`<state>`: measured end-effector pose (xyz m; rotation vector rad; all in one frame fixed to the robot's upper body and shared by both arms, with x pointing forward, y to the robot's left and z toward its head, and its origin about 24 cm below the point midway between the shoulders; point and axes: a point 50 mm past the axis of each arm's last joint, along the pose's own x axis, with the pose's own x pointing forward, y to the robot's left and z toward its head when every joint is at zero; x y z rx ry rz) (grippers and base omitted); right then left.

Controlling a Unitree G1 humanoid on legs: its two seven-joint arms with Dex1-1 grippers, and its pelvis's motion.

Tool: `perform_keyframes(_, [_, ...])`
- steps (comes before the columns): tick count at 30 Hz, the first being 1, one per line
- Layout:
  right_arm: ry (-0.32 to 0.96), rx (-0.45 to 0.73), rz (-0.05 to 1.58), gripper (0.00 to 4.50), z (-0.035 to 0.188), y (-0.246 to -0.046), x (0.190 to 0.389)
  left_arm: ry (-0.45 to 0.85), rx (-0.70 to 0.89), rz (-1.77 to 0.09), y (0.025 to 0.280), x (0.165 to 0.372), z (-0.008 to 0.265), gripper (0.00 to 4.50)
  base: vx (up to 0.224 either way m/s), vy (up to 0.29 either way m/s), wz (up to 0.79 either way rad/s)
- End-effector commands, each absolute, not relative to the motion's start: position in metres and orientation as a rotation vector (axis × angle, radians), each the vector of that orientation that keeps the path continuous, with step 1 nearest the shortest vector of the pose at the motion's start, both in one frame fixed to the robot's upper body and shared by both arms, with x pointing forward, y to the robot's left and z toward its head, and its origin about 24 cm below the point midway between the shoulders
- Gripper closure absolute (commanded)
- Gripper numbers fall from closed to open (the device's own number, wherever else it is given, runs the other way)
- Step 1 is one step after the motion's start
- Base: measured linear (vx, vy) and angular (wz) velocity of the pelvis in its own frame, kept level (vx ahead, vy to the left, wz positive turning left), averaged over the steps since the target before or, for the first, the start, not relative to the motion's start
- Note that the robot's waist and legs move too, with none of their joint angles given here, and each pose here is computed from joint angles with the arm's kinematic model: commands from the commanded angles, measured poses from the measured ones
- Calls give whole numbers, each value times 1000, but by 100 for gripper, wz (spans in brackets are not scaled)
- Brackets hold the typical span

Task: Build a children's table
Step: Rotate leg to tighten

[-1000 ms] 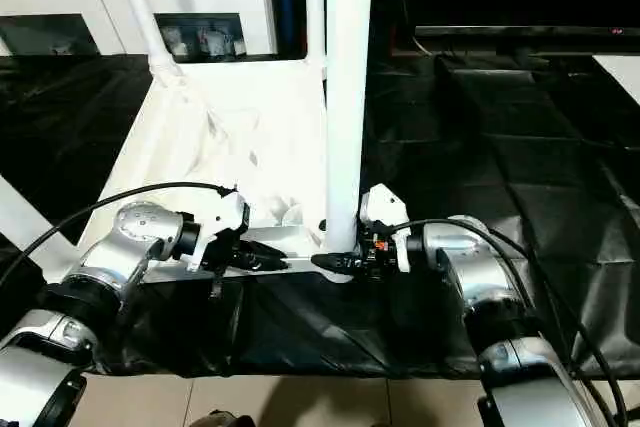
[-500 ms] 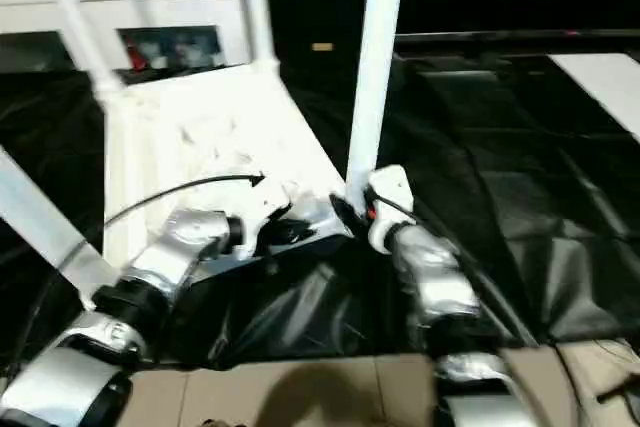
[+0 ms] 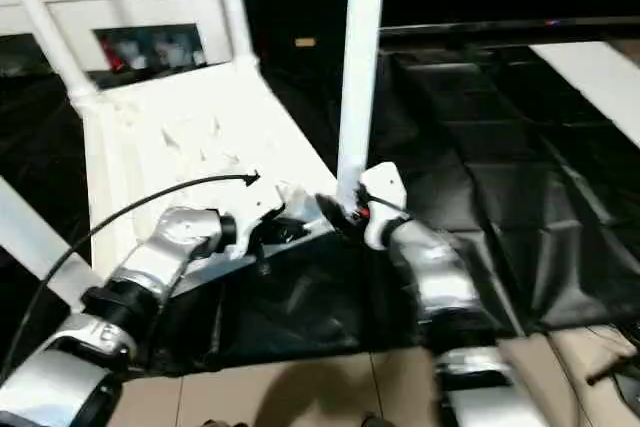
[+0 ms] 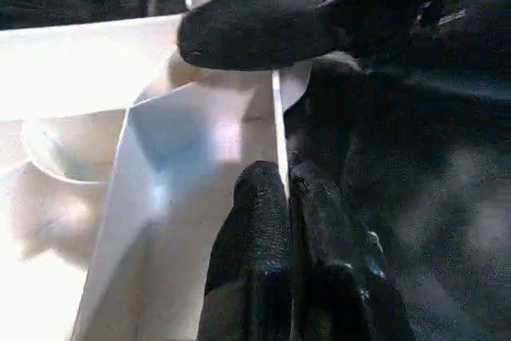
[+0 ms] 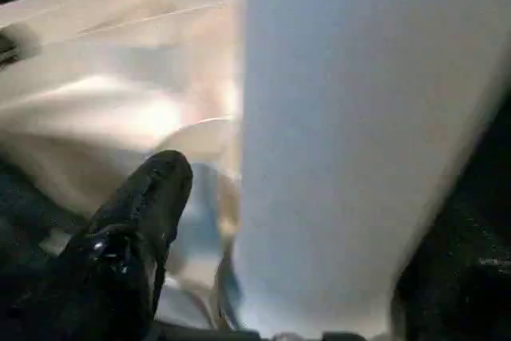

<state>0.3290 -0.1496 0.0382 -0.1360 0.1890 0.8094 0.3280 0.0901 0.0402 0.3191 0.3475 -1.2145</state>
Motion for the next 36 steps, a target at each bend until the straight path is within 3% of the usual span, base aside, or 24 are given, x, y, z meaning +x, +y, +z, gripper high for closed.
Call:
perform_keyframes(1, [217,-155,945,34,38,-147,323,309,337,-1346,89,323,46,450,51,-37,10])
perform_keyframes(2, [223,-149,971,15,39,-150,322,313,336,-1367,92,322,46,450,55,-37,10])
perform_keyframes(9, [220,-160,1159,15,49,-158,318,349,327,-1450,110,318,48,450,33,-20,3])
perform_keyframes(14, [232,-139,1287,59,55,-156,316,366,333,-1506,121,315,49,450,0,0,0])
perform_keyframes(24, [247,-163,1392,149,57,-150,315,397,348,-1532,130,313,48,450,0,0,0])
perform_keyframes(36, [270,-170,1384,240,51,-147,312,392,332,-1483,130,317,47,450,0,0,0])
